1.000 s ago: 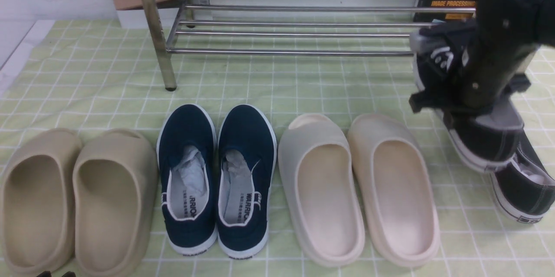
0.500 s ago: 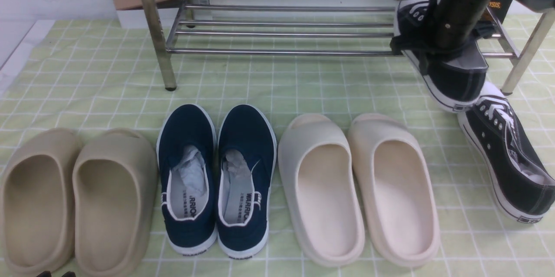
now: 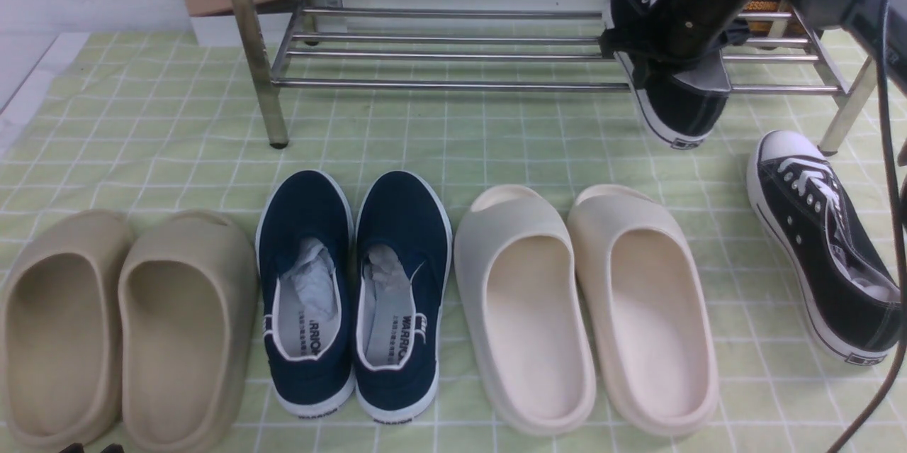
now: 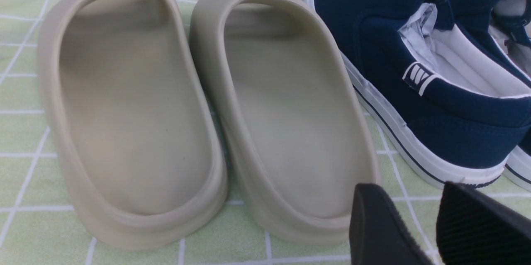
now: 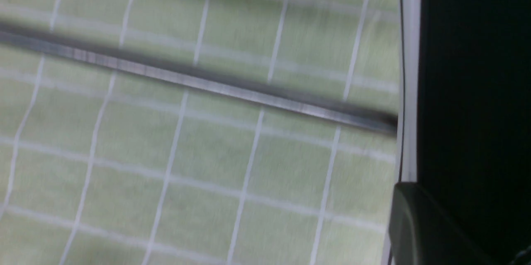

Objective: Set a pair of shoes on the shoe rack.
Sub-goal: Use the right arm to put a shoe into the shoe rack, then use the right arm to grab the shoe closest to it, then use the right arm to put a shoe into the shoe rack

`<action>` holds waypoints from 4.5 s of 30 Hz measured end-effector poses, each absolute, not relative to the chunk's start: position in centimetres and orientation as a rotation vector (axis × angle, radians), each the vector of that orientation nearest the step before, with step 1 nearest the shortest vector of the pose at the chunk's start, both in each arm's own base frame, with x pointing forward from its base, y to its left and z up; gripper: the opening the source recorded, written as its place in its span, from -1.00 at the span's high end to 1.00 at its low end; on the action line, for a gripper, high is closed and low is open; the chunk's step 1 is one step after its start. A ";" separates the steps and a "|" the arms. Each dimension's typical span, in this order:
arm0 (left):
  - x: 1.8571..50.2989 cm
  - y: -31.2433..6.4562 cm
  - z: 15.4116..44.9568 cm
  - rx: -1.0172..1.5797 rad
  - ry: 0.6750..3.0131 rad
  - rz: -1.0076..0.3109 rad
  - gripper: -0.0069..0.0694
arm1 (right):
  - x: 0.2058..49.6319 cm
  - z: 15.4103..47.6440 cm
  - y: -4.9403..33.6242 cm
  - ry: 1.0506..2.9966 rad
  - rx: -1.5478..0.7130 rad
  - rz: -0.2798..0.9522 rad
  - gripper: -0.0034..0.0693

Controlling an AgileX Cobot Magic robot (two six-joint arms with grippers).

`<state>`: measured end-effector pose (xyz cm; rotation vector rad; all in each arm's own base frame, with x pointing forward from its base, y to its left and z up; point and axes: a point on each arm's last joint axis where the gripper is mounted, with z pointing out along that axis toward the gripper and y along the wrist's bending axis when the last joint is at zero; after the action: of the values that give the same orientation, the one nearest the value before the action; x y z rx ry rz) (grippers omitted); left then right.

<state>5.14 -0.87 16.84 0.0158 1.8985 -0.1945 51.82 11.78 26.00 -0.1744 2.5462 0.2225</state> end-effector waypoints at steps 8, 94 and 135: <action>5.1 -0.9 16.8 0.016 1.898 -0.195 0.19 | 52.4 26.2 11.9 2.477 -0.167 0.225 0.51; 5.1 -0.9 16.8 0.016 1.898 -0.194 0.19 | 47.5 28.3 4.1 2.623 -0.113 0.013 0.74; 5.1 -0.9 16.8 0.016 1.898 -0.194 0.19 | 47.5 33.0 3.9 2.505 -0.089 -0.016 -0.46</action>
<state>5.14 -0.87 16.84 0.0159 1.8985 -0.1944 47.48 3.91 33.05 -0.0893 2.5053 -0.0157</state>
